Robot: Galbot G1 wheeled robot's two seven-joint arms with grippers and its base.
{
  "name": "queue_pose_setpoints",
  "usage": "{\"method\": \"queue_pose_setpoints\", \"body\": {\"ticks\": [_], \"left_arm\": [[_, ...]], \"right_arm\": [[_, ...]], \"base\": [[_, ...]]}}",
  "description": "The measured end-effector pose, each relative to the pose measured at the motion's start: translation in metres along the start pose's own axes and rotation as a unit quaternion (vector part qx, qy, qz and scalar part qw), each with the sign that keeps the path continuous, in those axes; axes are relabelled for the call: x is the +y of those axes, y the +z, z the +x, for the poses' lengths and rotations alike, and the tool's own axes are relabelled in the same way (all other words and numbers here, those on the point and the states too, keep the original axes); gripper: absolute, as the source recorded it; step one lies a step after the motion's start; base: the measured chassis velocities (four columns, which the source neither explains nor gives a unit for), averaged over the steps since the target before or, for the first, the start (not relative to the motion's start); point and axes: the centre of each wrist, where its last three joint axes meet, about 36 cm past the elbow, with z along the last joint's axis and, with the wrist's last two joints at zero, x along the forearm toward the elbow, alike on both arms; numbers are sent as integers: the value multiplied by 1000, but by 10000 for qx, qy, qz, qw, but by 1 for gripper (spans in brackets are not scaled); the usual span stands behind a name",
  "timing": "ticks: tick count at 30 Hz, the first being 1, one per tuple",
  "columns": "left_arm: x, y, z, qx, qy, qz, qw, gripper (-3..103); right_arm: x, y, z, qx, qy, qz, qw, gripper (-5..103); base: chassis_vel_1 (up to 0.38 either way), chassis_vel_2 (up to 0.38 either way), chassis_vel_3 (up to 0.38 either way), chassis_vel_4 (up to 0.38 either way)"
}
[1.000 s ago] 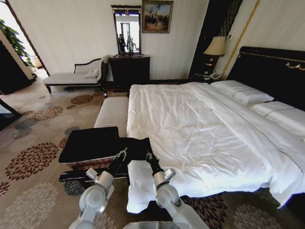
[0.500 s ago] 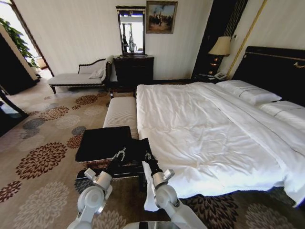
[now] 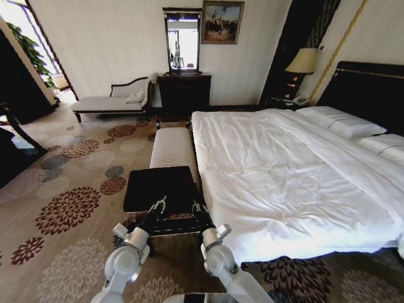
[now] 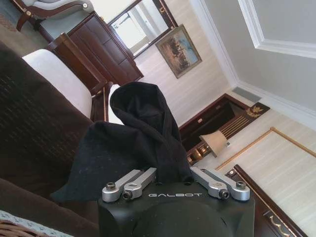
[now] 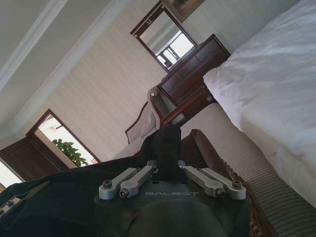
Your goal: Fold the clothes on the bed and place them into the basket.
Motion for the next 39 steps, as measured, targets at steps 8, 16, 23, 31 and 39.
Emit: {"method": "queue_pose_setpoints", "body": {"ticks": [8, 16, 23, 31, 39], "left_arm": [[4, 2, -2, 1, -16, -13, 10000, 10], [12, -5, -2, -42, -68, -93, 9999, 10], [24, -5, -9, -8, -108, -199, 9997, 10], [51, -8, -38, -28, -233, -184, 9996, 10], [73, -9, -69, -78, -412, -107, 9991, 10]], "right_arm": [[1, 2, -1, 17, 18, -15, 10000, 9], [3, 6, -7, 58, 14, 19, 10000, 9], [5, 13, -39, 83, -171, 320, 9993, 9], [3, 30, -81, 202, -183, 614, 9977, 9], [-2, 32, -114, 201, -63, 810, 9965, 9]], "base": [[-19, 97, 3, -100], [-37, 131, 39, -123], [-43, 112, 49, -117], [-9, 24, 12, -28], [0, 0, 0, 0]]}}
